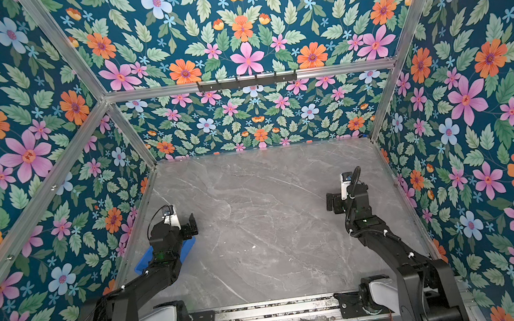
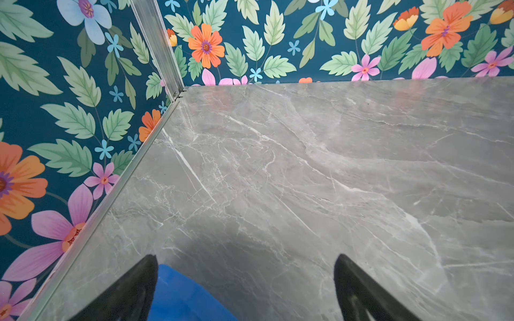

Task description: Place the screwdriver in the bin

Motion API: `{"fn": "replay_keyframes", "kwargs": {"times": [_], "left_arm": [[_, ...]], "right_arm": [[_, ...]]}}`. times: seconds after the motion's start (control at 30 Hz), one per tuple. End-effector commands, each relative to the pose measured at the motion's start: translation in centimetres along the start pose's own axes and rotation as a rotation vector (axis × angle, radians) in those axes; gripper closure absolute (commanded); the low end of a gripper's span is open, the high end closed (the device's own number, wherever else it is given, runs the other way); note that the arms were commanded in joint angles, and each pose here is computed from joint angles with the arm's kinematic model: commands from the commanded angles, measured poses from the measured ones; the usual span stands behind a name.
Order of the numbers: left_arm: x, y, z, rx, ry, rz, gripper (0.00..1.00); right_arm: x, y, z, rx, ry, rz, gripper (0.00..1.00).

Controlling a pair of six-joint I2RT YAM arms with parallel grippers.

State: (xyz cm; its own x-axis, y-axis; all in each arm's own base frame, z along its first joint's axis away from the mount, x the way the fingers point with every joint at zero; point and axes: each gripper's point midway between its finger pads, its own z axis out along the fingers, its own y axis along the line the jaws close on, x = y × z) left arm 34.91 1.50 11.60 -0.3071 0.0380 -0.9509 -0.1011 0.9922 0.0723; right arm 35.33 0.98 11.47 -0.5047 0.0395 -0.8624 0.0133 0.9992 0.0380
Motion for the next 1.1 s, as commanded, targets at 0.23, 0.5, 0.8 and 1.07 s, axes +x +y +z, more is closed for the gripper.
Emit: {"fn": "replay_keyframes", "kwargs": {"times": [0.23,0.5,0.8,1.07], "left_arm": [[-2.9,0.1,2.3,-0.023,-0.158,-0.054,0.00],[-1.1,0.1,3.9,-0.042,-0.142,-0.047,0.00],[-0.9,0.2,3.9,-0.044,-0.141,-0.053,0.00],[-0.9,0.2,3.8,-0.047,-0.143,-0.051,0.00]], "right_arm": [[-1.1,-2.9,1.2,0.067,-0.165,0.077,0.01],[-0.2,-2.2,2.5,0.026,-0.185,0.068,0.01],[0.4,-2.0,2.9,0.007,-0.179,0.056,0.01],[0.4,-2.0,2.9,0.006,-0.177,0.053,0.01]]}}
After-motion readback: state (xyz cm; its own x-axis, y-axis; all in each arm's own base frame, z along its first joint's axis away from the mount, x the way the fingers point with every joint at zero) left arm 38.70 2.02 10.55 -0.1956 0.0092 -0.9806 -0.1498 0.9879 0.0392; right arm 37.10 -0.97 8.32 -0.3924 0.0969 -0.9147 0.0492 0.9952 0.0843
